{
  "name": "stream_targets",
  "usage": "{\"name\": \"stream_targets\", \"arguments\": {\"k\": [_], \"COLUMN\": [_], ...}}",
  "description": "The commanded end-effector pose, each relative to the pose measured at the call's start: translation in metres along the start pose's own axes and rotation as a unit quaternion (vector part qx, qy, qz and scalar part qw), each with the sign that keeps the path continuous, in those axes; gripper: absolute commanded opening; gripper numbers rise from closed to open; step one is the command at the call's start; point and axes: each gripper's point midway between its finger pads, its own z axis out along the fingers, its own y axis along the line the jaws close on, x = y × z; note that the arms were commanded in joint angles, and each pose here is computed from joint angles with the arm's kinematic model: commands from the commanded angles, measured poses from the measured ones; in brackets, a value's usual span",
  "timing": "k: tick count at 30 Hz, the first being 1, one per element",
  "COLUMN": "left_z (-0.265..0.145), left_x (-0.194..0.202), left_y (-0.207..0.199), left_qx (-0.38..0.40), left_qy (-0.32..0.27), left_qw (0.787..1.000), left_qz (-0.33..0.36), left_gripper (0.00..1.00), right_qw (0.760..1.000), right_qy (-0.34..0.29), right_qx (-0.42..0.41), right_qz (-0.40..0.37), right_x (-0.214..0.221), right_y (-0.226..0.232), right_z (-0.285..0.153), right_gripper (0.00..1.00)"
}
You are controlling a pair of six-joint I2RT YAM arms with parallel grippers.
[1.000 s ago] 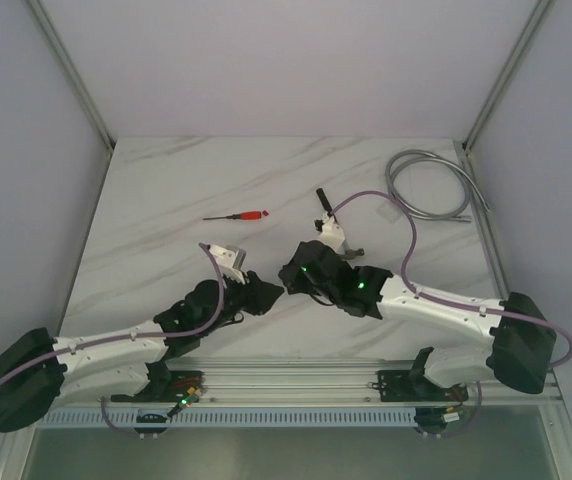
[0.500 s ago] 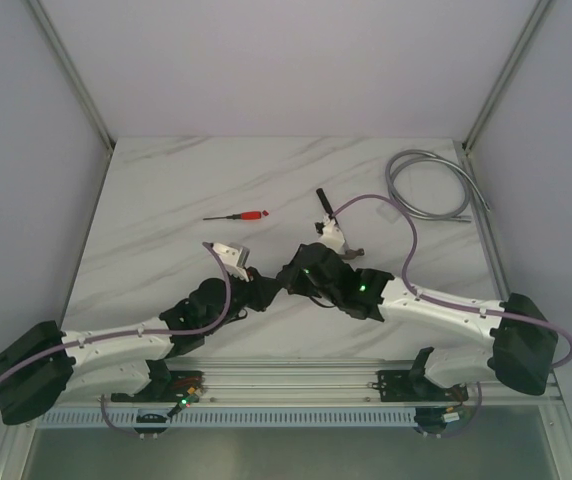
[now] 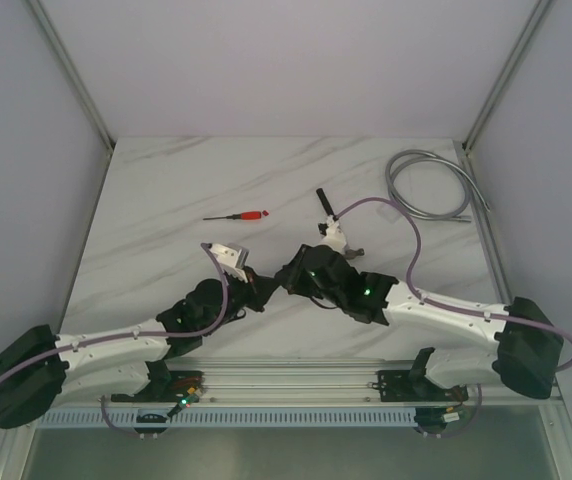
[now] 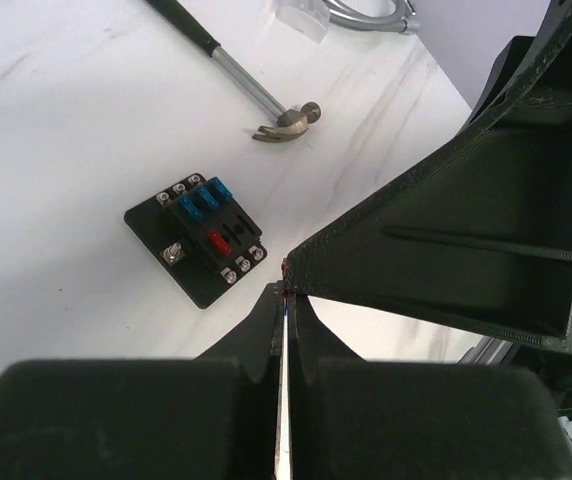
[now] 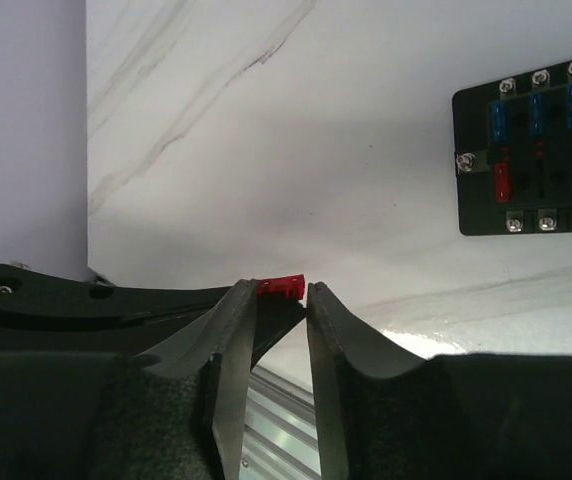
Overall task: Snap on the fuse box
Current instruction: Pick up the fuse from the center of the board.
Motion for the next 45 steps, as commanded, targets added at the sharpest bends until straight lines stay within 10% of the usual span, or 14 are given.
{"name": "stream_targets", "arguments": {"k": [1, 8, 18, 31, 45], "left_z": [-0.002, -0.011, -0.021, -0.039, -0.045], "left_x": [-0.027, -0.032, -0.044, -0.057, -0.056], "left_y": [-0.006, -0.003, -0.067, -0.108, -0.118], "left_qx": [-0.002, -0.003, 0.145, 0.24, 0.273], "left_qy": [-0.04, -0.039, -0.006, 0.004, 0.007], "left_qw": [0.999, 0.999, 0.988, 0.969, 0.96], "left_qz": [0.009, 0.033, 0.054, 0.062, 0.059], "left_gripper": [0.0, 0.0, 0.0, 0.0, 0.0], "right_qw": [0.999, 0.974, 0.86, 0.796, 0.786], "right_qy": [-0.018, -0.047, -0.019, 0.017, 0.034], "right_qx": [-0.023, -0.121, -0.311, -0.412, -0.434], "right_qz": [-0.016, -0.186, -0.405, -0.443, -0.439], "right_x": [-0.013, -0.053, -0.041, -0.021, -0.017], "right_y": [0.003, 0.022, 0.039, 0.047, 0.04], "right_z": [-0.005, -0.025, -0.078, -0.11, -0.114], "right_gripper": [0.37, 0.52, 0.49, 0.4, 0.18]}}
